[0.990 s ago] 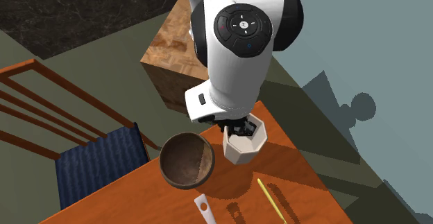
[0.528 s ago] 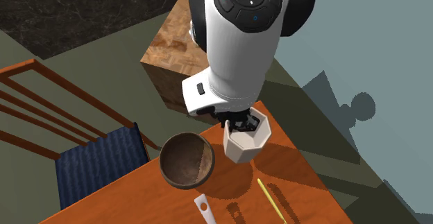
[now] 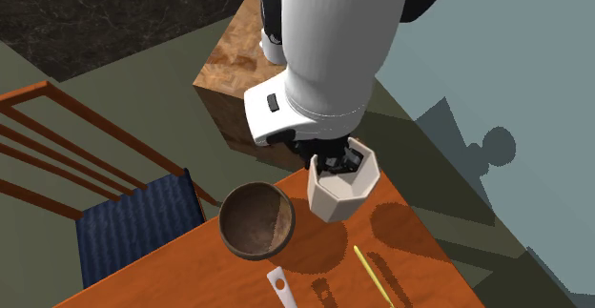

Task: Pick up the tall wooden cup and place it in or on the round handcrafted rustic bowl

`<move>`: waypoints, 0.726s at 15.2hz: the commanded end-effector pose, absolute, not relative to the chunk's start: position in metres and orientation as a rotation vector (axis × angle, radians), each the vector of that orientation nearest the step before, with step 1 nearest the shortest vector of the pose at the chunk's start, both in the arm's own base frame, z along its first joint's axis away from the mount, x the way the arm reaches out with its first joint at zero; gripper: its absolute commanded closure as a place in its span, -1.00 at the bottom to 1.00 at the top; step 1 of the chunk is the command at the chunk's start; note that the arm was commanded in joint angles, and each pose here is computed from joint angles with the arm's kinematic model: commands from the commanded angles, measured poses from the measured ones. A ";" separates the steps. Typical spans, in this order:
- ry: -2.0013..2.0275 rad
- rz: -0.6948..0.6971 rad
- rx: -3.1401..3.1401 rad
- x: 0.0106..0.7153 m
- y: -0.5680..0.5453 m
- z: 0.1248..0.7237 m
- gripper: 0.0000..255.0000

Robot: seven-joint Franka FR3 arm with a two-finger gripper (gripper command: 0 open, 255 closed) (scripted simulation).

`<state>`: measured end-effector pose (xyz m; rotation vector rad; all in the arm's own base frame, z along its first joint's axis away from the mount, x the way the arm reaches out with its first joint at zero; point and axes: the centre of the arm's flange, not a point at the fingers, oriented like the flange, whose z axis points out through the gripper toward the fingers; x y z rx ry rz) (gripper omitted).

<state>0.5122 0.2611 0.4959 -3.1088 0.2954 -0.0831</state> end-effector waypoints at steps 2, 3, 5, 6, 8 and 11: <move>0.295 -0.084 -3.109 0.512 0.261 0.512 1.00; 0.295 -0.084 -3.109 0.512 0.261 0.518 1.00; 0.295 -0.084 -3.109 0.512 0.261 0.528 1.00; 0.295 -0.084 -3.109 0.512 0.261 0.533 1.00; 0.295 -0.084 -3.109 0.512 0.261 0.544 1.00; 0.295 -0.084 -3.109 0.512 0.261 0.557 1.00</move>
